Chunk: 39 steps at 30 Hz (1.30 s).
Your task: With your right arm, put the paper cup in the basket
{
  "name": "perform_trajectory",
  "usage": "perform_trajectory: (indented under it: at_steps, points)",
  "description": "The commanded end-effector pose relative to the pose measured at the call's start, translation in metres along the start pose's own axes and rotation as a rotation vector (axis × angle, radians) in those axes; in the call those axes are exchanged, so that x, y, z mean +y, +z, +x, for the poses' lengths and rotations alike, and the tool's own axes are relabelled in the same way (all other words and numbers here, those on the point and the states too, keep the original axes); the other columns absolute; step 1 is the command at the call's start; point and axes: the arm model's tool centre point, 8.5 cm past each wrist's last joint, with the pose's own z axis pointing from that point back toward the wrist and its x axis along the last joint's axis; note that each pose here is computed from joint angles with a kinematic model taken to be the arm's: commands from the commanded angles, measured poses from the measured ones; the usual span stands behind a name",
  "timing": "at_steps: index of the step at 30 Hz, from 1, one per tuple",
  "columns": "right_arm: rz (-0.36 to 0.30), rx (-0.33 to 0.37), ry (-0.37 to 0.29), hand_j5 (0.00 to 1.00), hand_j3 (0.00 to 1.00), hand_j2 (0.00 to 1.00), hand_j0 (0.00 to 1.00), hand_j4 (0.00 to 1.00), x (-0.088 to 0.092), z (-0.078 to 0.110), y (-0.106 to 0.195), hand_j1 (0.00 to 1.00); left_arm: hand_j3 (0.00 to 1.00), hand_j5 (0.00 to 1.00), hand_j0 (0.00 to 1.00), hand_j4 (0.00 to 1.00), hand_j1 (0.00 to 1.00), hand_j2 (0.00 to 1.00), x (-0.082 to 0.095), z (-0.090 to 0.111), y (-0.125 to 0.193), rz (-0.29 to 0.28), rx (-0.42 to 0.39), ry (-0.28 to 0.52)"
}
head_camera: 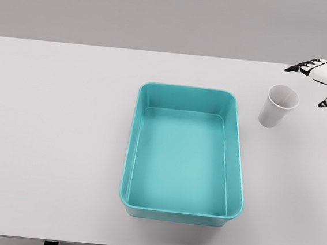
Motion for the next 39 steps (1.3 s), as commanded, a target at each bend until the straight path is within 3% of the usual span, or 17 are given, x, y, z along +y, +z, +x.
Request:
perform_trajectory:
  at_steps: [1,4,6,7,9,12,14,16,17,18,21,23,26,28,30,35,39]
  points:
    - [-0.010,0.002,-0.003,1.00,1.00,1.00,1.00,1.00,-0.002,-0.001,0.001,1.00,1.00,1.00,1.00,1.00,1.00,1.00,0.000,0.000,0.000,0.000,-0.001,0.000]
    - [-0.074,0.010,-0.003,1.00,1.00,1.00,1.00,1.00,-0.009,-0.004,0.010,1.00,1.00,1.00,1.00,1.00,1.00,1.00,0.000,0.000,0.000,0.000,0.001,0.000]
    - [-0.077,0.009,-0.012,1.00,1.00,1.00,1.00,1.00,-0.005,-0.004,0.012,1.00,1.00,1.00,1.00,1.00,1.00,1.00,0.000,0.000,0.000,0.000,0.001,0.000]
    - [-0.081,-0.004,-0.050,1.00,1.00,1.00,1.00,1.00,0.003,-0.001,0.011,1.00,1.00,1.00,1.00,1.00,1.00,1.00,0.000,0.000,0.000,0.000,-0.001,0.000]
    - [-0.149,-0.033,-0.166,1.00,1.00,1.00,1.00,1.00,0.001,0.001,0.014,1.00,1.00,1.00,1.00,1.00,1.00,1.00,0.000,0.000,0.000,0.000,0.001,0.000]
    - [-0.197,-0.044,-0.218,1.00,1.00,1.00,1.00,1.00,-0.007,0.001,0.019,1.00,1.00,1.00,1.00,1.00,1.00,1.00,0.000,-0.001,0.000,0.000,0.001,0.000]
    - [-0.307,-0.074,-0.395,1.00,1.00,1.00,1.00,1.00,-0.012,-0.001,0.024,1.00,1.00,1.00,1.00,1.00,1.00,1.00,0.000,0.000,0.000,0.000,-0.001,0.000]
    - [-0.368,-0.081,-0.548,1.00,1.00,1.00,1.00,1.00,0.001,-0.006,0.030,1.00,1.00,1.00,1.00,1.00,1.00,1.00,0.000,0.000,0.000,0.000,0.001,0.000]
    - [-0.379,-0.079,-0.648,1.00,1.00,1.00,1.00,1.00,0.022,-0.006,0.032,1.00,1.00,1.00,1.00,1.00,1.00,1.00,0.000,0.000,0.000,0.000,0.001,0.000]
    - [-0.379,-0.089,-0.692,1.00,1.00,1.00,1.00,1.00,0.032,-0.001,0.030,1.00,1.00,1.00,1.00,1.00,1.00,1.00,0.000,0.000,0.000,0.000,0.001,0.000]
    - [-0.392,-0.074,-0.734,1.00,1.00,1.00,1.00,1.00,0.043,-0.004,0.036,1.00,1.00,1.00,1.00,1.00,1.00,1.00,0.000,-0.001,0.000,0.000,0.002,0.000]
    - [-0.446,-0.064,-0.856,0.99,0.99,0.99,0.99,0.99,0.059,-0.007,0.043,0.99,1.00,1.00,1.00,1.00,1.00,1.00,0.000,0.000,0.000,0.000,0.001,0.000]
    - [-0.464,-0.055,-0.958,0.99,0.99,0.99,0.99,0.99,0.080,-0.005,0.044,0.99,1.00,1.00,1.00,1.00,1.00,1.00,0.000,0.000,0.000,0.000,0.001,0.000]
    - [-0.511,-0.059,-1.008,0.99,0.99,0.99,0.99,0.99,0.083,-0.006,0.047,0.99,1.00,1.00,1.00,1.00,1.00,1.00,0.000,0.000,0.000,0.000,-0.001,0.000]
    - [-0.527,-0.088,-1.089,0.99,0.99,0.99,0.99,0.99,0.096,0.007,0.032,0.99,1.00,1.00,1.00,1.00,1.00,1.00,0.000,-0.001,0.000,0.000,0.001,0.000]
    - [-0.556,-0.111,-1.157,1.00,1.00,1.00,1.00,1.00,0.107,0.017,0.023,1.00,1.00,1.00,1.00,1.00,1.00,1.00,0.000,0.000,0.000,0.000,-0.001,0.000]
    - [-0.543,-0.128,-1.193,1.00,1.00,1.00,1.00,1.00,0.120,0.030,0.013,1.00,1.00,1.00,1.00,1.00,1.00,1.00,0.000,0.000,0.000,0.000,0.001,0.000]
